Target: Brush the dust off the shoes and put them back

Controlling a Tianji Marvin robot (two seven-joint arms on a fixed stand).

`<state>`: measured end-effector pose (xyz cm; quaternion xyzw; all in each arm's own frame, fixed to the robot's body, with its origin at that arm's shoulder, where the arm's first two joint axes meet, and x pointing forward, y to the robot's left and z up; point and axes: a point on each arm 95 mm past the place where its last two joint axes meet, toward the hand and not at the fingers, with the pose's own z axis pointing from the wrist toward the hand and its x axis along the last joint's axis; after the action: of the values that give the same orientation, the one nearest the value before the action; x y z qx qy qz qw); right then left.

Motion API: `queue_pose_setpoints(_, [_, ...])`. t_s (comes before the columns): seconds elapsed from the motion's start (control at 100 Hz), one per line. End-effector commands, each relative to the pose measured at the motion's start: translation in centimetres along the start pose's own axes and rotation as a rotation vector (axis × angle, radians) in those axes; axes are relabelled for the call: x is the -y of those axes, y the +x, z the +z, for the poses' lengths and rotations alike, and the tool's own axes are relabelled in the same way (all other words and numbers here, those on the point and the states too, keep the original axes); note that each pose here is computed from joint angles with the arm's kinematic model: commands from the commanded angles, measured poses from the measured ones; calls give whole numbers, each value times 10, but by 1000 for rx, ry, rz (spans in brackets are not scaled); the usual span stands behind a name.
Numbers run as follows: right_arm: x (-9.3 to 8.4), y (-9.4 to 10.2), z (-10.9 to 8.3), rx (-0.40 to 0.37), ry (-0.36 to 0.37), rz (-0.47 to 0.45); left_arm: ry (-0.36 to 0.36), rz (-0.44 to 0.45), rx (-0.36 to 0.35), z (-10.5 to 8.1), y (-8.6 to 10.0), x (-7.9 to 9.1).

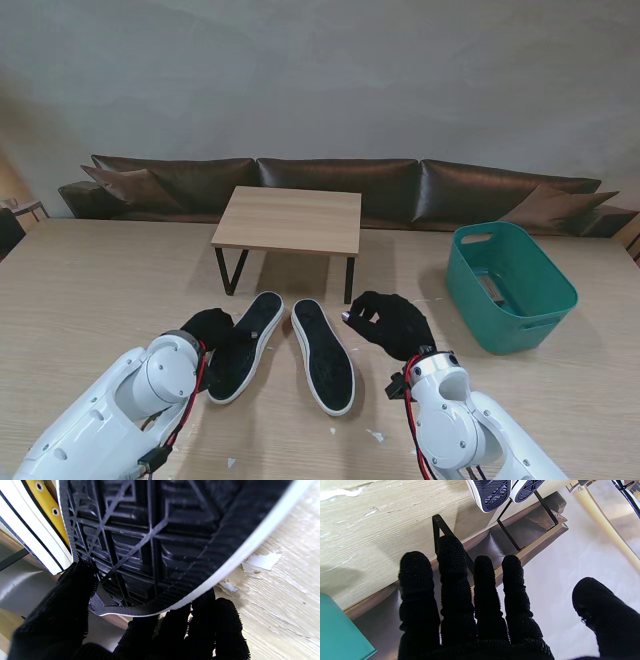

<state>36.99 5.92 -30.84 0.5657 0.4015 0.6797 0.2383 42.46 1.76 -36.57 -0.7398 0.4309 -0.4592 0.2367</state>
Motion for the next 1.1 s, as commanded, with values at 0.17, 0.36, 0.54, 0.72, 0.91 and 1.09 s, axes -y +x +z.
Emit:
queue_pose_setpoints(0.17, [4, 0, -1, 7, 20, 16, -6, 34, 50, 3, -1, -21])
queue_pose_setpoints(0.36, [5, 0, -1, 8, 25, 24, 24, 38, 70, 4, -3, -25])
queue_pose_setpoints(0.54, [6, -1, -1, 8, 30, 30, 75, 6, 73, 3, -6, -27])
queue_pose_setpoints(0.72, [8, -1, 0, 10, 30, 40, 106, -64, 35, -7, -8, -24])
queue_pose_setpoints(0.91, [10, 1, 1, 9, 30, 55, 127, -94, -28, -22, -6, -17])
queue_pose_setpoints(1.09, [12, 2, 3, 12, 30, 71, 163, -92, -84, -37, -4, -10])
